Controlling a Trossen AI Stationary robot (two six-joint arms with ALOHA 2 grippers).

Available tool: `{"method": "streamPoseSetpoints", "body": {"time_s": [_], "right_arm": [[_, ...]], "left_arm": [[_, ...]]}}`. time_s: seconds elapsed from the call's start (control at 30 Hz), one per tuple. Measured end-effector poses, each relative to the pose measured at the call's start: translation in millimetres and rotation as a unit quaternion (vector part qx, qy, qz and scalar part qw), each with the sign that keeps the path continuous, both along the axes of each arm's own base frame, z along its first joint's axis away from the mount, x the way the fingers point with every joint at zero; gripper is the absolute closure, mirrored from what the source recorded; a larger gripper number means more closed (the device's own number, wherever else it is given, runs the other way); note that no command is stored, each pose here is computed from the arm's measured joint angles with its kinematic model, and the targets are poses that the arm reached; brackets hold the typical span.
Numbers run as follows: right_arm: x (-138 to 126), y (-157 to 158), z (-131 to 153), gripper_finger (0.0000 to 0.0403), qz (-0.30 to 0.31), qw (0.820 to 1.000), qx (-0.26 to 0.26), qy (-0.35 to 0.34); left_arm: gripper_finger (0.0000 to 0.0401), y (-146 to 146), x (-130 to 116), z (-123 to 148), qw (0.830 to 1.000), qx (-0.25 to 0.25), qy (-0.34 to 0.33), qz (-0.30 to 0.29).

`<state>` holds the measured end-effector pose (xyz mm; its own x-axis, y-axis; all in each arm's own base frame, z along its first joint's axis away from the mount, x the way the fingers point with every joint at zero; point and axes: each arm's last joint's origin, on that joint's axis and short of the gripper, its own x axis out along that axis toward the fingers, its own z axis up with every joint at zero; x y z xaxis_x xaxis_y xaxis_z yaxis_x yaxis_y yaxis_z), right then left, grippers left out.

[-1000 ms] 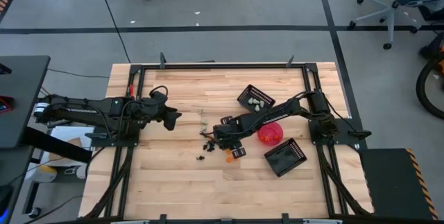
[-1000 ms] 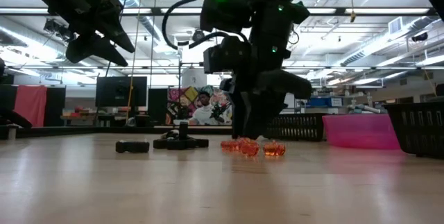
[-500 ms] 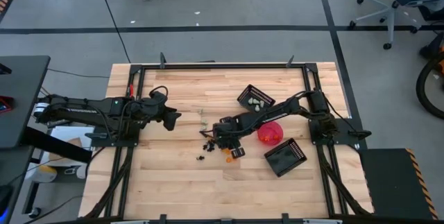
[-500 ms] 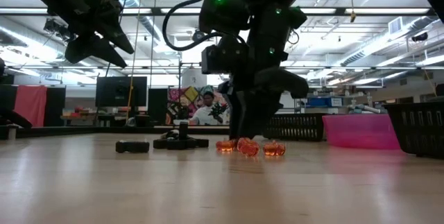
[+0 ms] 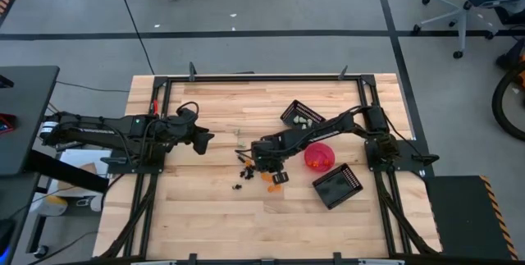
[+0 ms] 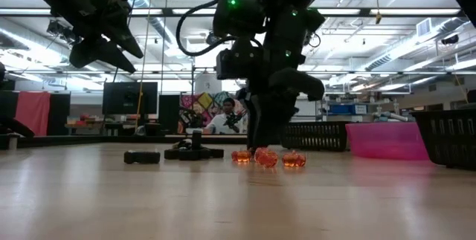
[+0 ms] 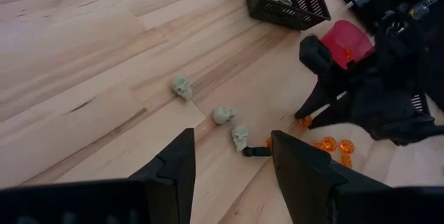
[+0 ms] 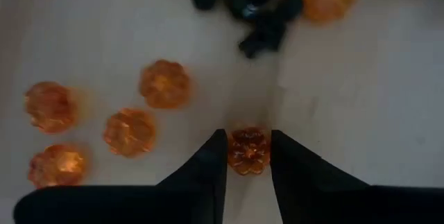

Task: Sort Halloween decoration
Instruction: Put the orange pumpkin toy into the red bowl

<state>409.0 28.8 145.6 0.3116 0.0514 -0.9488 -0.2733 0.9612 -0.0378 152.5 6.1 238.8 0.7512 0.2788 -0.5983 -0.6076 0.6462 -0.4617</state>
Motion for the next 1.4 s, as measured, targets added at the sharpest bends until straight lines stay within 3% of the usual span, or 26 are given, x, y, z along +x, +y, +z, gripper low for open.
{"method": "streamPoseSetpoints", "body": {"time_s": [0.2,0.4,0.67,0.87,1.17,1.4], "right_arm": [[0.0,-2.9,17.4,0.0309,-0.003,1.000,-0.002,0.024],[-10.3,-4.0,41.9,0.0310,-0.002,0.994,-0.003,0.107],[-39.3,-12.5,57.4,0.0318,-0.014,0.966,0.022,0.256],[-51.1,-16.5,65.6,0.0329,-0.034,0.952,0.037,0.302],[-53.6,-28.0,65.2,0.0331,-0.060,0.947,0.050,0.311],[-32.9,-19.3,61.5,0.0320,-0.054,0.974,0.078,0.207]], "left_arm": [[0.0239,-0.1,-0.3,-0.5,1.000,0.000,0.003,0.000],[0.0239,-0.1,-0.4,-0.5,1.000,0.007,0.006,-0.006],[0.0239,0.0,-0.4,-0.5,1.000,0.009,0.006,-0.007],[0.0239,0.0,-0.4,-0.6,1.000,0.009,0.007,-0.007],[0.0239,-0.3,-0.3,-0.5,1.000,0.007,0.006,-0.011],[0.0239,-0.4,-0.3,-0.4,1.000,0.006,0.006,-0.012]]}}
